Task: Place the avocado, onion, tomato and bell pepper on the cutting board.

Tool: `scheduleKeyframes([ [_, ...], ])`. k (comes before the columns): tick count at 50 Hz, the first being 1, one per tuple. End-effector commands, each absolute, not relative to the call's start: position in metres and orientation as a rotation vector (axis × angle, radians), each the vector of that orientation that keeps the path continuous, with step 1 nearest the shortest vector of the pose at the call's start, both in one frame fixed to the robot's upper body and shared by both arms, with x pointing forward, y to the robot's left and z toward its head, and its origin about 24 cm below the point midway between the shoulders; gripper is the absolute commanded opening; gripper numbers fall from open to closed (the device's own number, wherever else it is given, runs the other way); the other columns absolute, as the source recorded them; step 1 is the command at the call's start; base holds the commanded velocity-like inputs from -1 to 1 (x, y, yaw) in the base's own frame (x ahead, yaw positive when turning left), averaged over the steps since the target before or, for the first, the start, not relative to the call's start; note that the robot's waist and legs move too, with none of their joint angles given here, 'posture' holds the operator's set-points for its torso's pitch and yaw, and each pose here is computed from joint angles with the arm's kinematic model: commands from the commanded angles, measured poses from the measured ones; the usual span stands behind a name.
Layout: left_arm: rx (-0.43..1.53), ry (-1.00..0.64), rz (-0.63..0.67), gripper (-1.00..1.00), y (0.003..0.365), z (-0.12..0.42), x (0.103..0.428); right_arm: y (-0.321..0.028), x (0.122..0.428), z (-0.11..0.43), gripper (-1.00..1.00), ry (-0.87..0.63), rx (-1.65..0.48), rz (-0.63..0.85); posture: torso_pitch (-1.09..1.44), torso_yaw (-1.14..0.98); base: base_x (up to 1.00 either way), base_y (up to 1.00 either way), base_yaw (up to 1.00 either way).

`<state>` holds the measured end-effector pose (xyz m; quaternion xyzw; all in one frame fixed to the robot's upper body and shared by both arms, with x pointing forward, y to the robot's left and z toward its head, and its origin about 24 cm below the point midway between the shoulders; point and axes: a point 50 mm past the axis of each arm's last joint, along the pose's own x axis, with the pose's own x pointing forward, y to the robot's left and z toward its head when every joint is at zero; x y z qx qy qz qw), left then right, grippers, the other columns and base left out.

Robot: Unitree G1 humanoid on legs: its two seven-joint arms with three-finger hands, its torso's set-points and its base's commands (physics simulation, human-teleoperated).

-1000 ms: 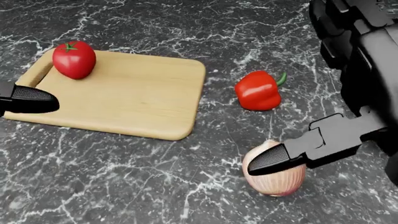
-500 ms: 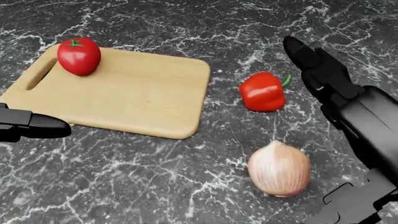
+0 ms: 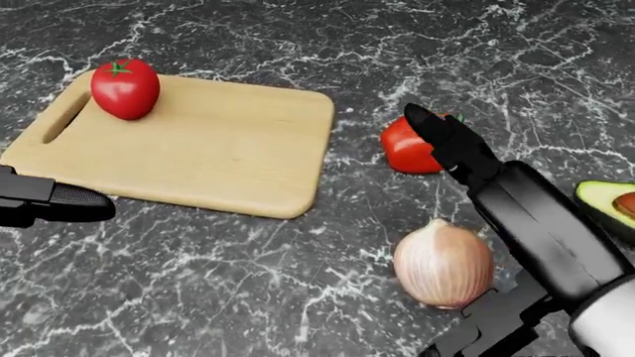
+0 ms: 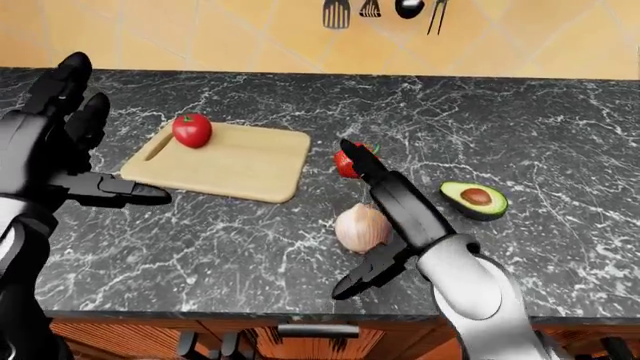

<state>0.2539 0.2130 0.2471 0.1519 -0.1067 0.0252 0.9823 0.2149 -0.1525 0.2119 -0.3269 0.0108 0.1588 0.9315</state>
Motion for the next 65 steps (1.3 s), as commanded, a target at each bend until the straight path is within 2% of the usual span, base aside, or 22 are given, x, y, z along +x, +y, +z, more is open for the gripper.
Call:
scheduleKeyframes([
  [1, 0.329, -0.294, 0.054, 1.0, 0.211, 0.26, 0.25, -0.158, 0.213, 0.225, 0.65, -0.057, -0.706, 0.263, 0.0, 0.0, 0.0, 0.0, 0.0],
  [4, 0.332, -0.294, 0.056, 1.0, 0.211, 0.261, 0.249, -0.159, 0.212, 0.226, 0.65, -0.06, -0.704, 0.26, 0.0, 0.0, 0.0, 0.0, 0.0],
  [14, 0.337, -0.293, 0.061, 1.0, 0.213, 0.26, 0.245, -0.161, 0.205, 0.224, 0.25, -0.049, -0.708, 0.253, 0.0, 0.0, 0.0, 0.0, 0.0],
  [18, 0.338, -0.294, 0.065, 1.0, 0.215, 0.26, 0.242, -0.161, 0.203, 0.223, -0.04, -0.046, -0.705, 0.254, 0.0, 0.0, 0.0, 0.0, 0.0],
  [26, 0.342, -0.291, 0.061, 1.0, 0.213, 0.259, 0.244, -0.158, 0.201, 0.222, -0.32, -0.043, -0.702, 0.267, 0.0, 0.0, 0.0, 0.0, 0.0],
  [29, 0.343, -0.292, 0.062, 1.0, 0.213, 0.26, 0.244, -0.157, 0.201, 0.223, -0.5, -0.049, -0.696, 0.275, 0.0, 0.0, 0.0, 0.0, 0.0],
  [40, 0.348, -0.297, 0.068, 1.0, 0.214, 0.263, 0.244, -0.153, 0.203, 0.234, -0.82, -0.087, -0.693, 0.285, 0.0, 0.0, 0.0, 0.0, 0.0],
  [49, 0.335, -0.3, 0.076, 1.0, 0.215, 0.264, 0.243, -0.146, 0.207, 0.271, -0.95, -0.171, -0.714, 0.301, 0.0, 0.0, 0.0, 0.0, 0.0],
  [65, 0.33, -0.299, 0.079, 1.0, 0.216, 0.261, 0.241, -0.134, 0.235, 0.334, -0.97, -0.258, -0.802, 0.354, 0.0, 0.0, 0.0, 0.0, 0.0],
])
